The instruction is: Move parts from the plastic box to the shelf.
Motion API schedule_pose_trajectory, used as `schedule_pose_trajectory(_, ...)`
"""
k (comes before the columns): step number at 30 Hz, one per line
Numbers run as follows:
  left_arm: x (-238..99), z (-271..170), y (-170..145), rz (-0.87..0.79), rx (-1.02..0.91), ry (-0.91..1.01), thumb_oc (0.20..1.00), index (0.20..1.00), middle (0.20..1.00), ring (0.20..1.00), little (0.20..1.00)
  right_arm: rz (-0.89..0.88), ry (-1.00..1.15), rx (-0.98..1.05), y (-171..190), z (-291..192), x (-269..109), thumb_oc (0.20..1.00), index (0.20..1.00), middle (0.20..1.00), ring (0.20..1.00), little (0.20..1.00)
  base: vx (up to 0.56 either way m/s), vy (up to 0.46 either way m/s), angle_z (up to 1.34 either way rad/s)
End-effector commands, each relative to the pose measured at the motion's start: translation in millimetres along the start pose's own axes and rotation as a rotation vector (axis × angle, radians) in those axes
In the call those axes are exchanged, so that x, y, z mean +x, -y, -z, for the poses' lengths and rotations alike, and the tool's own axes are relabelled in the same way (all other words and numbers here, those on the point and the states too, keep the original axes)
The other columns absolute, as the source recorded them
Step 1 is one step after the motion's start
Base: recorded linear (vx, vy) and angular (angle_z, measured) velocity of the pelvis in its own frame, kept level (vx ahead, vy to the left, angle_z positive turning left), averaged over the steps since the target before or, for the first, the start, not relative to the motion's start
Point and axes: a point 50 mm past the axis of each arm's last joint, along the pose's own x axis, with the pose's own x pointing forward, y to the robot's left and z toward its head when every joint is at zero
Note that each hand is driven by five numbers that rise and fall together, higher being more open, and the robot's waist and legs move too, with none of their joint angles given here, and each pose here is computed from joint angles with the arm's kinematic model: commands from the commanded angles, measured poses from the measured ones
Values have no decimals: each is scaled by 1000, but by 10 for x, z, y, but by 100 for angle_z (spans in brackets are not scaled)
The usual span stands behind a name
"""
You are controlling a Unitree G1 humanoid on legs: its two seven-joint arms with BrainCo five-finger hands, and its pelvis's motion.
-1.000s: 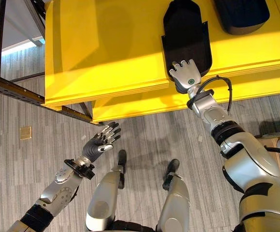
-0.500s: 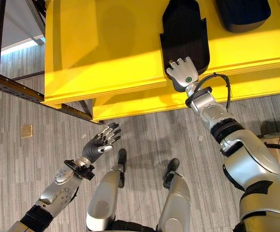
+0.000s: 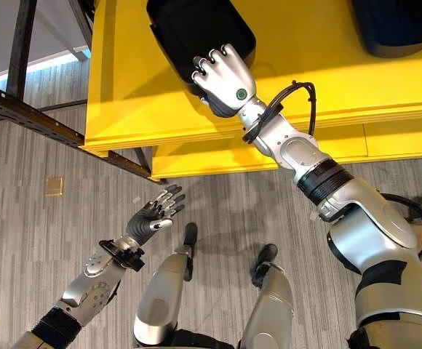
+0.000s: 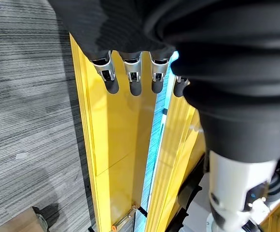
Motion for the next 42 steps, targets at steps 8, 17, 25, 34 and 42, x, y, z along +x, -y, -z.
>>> schedule_pose_trajectory(8, -3, -146, 185, 90, 20, 74, 1000, 1000, 1000, 1000, 1000, 26, -341, -148, 133, 641, 71, 200, 200, 200, 200, 200, 0, 0, 0)
schedule_pose_trajectory(17, 21, -153, 208, 85, 13, 75, 1000, 1000, 1000, 1000, 1000, -15, -425, -132, 58, 791, -34, 200, 200, 200, 200, 200, 0, 0, 0)
schedule_pose_trajectory(25, 13, -154, 195, 79, 4, 80, 1000, 1000, 1000, 1000, 1000, -51, -325, -124, 34, 700, 29, 200, 200, 200, 200, 200, 1, 6, -1)
schedule_pose_trajectory(34, 0, -162, 181, 81, 9, 76, 1000, 1000, 1000, 1000, 1000, -38, -250, -137, 56, 657, 110, 200, 200, 200, 200, 200, 0, 0, 0)
schedule_pose_trajectory(42, -9, -166, 187, 87, 9, 70, 1000, 1000, 1000, 1000, 1000, -21, -255, -151, 108, 641, 204, 200, 200, 200, 200, 200, 0, -2, 2)
